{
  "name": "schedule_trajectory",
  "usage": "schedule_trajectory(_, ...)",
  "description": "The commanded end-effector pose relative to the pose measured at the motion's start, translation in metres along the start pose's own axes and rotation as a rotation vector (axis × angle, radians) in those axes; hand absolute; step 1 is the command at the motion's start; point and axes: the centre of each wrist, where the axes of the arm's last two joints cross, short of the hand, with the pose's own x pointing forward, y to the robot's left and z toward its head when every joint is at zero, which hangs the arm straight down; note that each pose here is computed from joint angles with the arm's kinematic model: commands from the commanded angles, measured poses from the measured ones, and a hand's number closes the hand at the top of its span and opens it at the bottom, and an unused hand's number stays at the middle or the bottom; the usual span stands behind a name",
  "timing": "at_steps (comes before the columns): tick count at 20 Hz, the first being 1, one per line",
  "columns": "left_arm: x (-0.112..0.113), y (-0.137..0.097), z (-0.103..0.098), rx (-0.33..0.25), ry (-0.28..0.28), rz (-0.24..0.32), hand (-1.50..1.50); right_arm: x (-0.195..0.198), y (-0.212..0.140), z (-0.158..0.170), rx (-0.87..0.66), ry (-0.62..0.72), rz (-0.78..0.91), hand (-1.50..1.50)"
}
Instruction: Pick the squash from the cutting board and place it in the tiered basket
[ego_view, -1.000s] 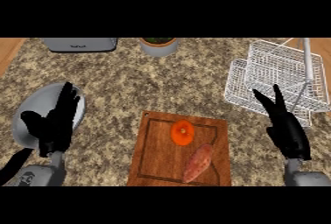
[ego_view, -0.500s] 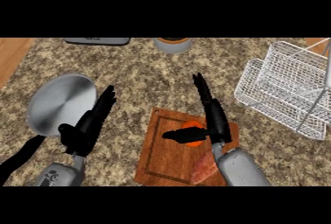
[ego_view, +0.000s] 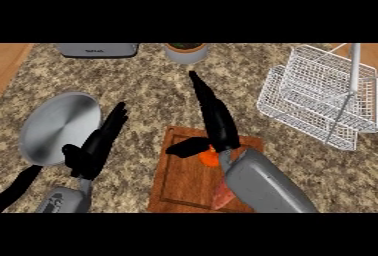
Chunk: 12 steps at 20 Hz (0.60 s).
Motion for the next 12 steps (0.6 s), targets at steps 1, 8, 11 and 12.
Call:
schedule_trajectory(1,-0.003,0.0,0.0,0.002,0.028,0.019,0.0,0.004,-0.027,-0.015,0.073,0.11,0.359,-1.5)
schedule_trajectory(8,0.002,0.005,-0.007,0.015,0.019,0.005,0.0,0.054,-0.006,-0.013,0.386,0.284,0.807,-1.5)
schedule_trajectory(11,-0.004,-0.007,-0.003,0.009,0.007,0.005,0.0,0.094,0.003,-0.001,0.463,0.334,0.859,-1.5)
schedule_trajectory(12,-0.008,0.006,0.003,-0.002,0.014,0.003,0.0,0.107,0.004,0.003,0.449,0.354,0.864,-1.5)
